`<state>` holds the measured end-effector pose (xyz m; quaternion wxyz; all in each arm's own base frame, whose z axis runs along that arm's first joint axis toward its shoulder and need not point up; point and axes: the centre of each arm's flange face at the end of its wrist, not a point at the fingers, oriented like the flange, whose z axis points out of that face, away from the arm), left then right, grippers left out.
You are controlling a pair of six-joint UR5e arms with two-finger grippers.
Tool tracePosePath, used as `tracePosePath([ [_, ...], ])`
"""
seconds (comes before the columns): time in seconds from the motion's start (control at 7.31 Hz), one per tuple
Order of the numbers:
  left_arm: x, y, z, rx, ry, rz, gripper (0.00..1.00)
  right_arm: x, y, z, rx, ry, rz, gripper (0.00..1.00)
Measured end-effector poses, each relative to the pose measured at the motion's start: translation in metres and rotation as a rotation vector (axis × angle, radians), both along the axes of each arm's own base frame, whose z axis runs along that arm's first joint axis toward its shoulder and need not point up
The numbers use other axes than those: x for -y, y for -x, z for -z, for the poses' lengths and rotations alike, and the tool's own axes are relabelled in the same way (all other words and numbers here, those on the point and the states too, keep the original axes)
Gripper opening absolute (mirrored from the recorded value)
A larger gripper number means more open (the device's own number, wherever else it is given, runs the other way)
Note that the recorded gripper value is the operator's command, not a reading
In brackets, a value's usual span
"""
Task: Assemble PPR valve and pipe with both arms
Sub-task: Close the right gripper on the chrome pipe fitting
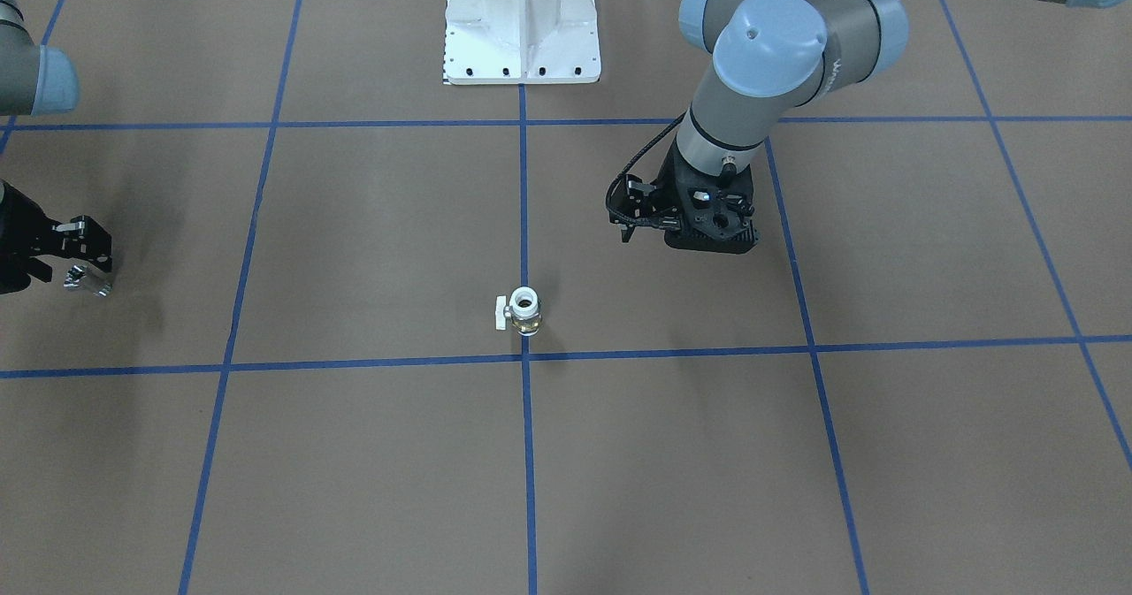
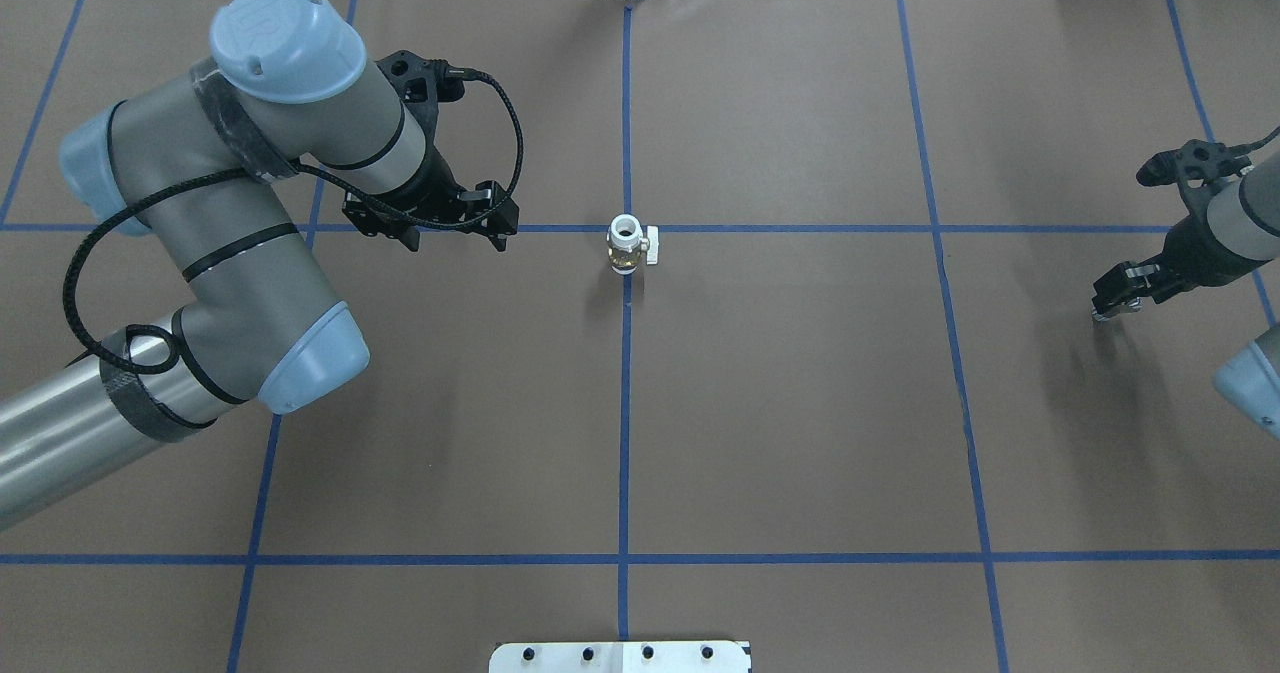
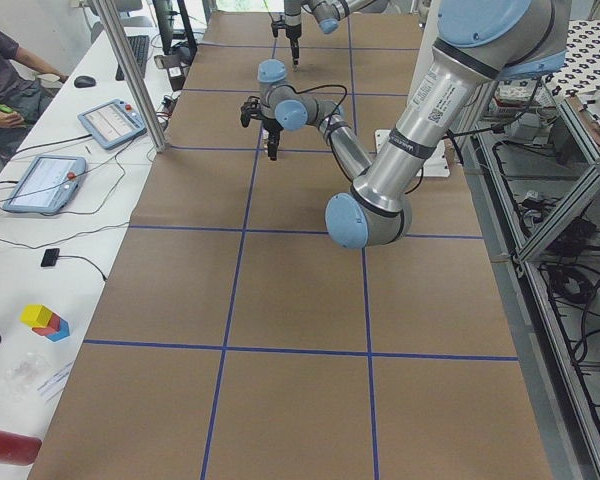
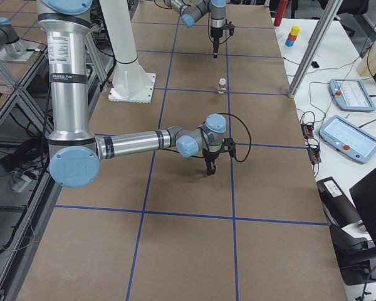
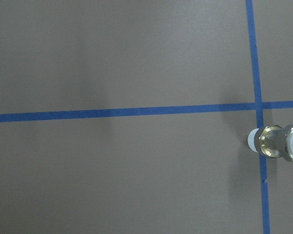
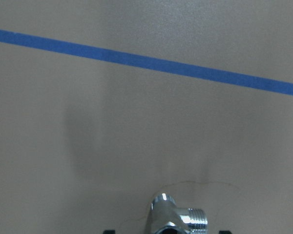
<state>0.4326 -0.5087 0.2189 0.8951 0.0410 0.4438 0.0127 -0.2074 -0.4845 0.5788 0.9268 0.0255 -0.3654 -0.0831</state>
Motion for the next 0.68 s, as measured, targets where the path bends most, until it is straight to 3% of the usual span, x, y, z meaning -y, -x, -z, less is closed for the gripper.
tracePosePath([
  [0.14,0.0000,0.0000,-0.0001,0.000,0.000,0.000,0.99,0.0012,0.0012,0.0000,0.000,0.000,0.001,0.67],
  [0.27,0.0000,0.0000,-0.0002,0.000,0.000,0.000,0.99,0.0020,0.0019,0.0007,0.001,0.000,0.001,0.58],
  [0.55,0.0002,-0.0001,-0.0005,0.001,0.000,0.000,0.99,0.0031,0.0024,0.0014,0.002,-0.001,0.001,0.13],
  [0.68,0.0003,-0.0002,-0.0007,0.001,0.001,0.000,0.99,0.0033,0.0024,0.0011,0.002,-0.002,0.002,0.06],
])
